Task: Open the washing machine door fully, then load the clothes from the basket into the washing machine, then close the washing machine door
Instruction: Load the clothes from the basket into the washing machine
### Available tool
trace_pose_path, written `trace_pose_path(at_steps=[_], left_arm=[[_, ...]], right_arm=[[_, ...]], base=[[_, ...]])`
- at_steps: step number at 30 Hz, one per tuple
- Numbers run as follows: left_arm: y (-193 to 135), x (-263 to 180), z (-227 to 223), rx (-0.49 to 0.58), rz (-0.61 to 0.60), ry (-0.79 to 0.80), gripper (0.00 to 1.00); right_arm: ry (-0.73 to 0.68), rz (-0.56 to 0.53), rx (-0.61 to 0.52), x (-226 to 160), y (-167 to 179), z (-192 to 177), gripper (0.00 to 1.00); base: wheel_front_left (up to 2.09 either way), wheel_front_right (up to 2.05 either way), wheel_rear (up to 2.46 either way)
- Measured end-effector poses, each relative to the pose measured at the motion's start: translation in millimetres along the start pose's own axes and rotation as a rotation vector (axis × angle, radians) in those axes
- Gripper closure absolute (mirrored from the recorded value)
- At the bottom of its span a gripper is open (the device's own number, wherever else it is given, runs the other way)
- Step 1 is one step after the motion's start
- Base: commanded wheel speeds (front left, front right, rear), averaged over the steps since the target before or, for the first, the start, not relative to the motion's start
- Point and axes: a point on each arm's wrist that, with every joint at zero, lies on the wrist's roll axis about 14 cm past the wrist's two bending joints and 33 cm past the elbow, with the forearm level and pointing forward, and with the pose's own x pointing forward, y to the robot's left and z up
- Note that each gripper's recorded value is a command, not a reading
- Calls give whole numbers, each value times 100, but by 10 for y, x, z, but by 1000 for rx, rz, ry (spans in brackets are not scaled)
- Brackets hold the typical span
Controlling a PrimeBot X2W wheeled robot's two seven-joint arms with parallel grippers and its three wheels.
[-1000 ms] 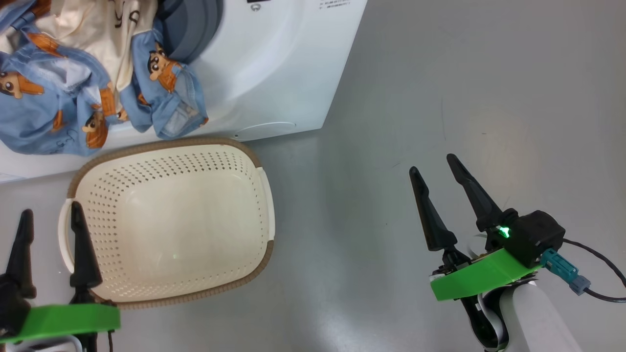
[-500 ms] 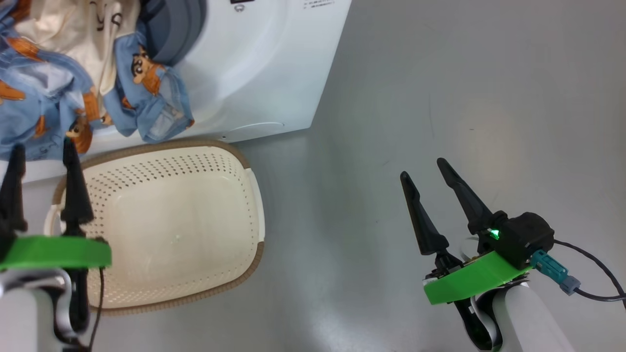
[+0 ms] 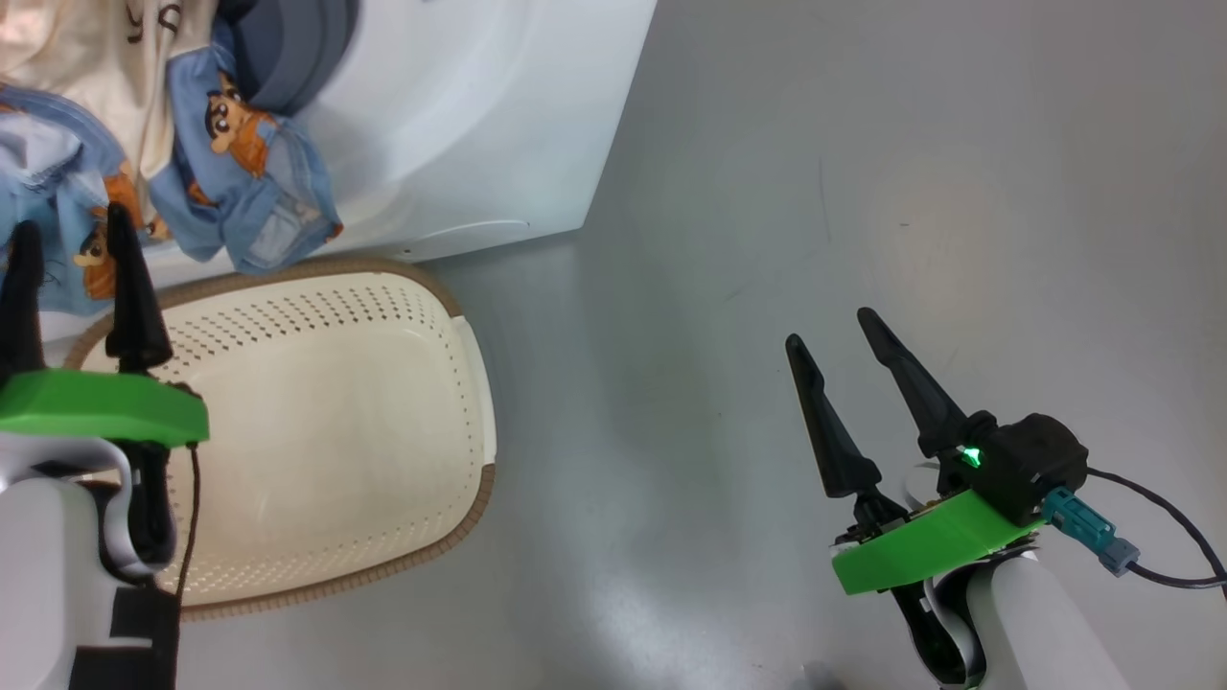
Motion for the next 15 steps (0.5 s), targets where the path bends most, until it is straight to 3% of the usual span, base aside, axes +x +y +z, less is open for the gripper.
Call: trace_pose_path(at_steps=[15], left_arm=[[-44, 275, -431, -121, -3, 91, 0]], right_arm=[[56, -27, -1, 24, -108, -225, 0]], base=[[0, 0, 0]])
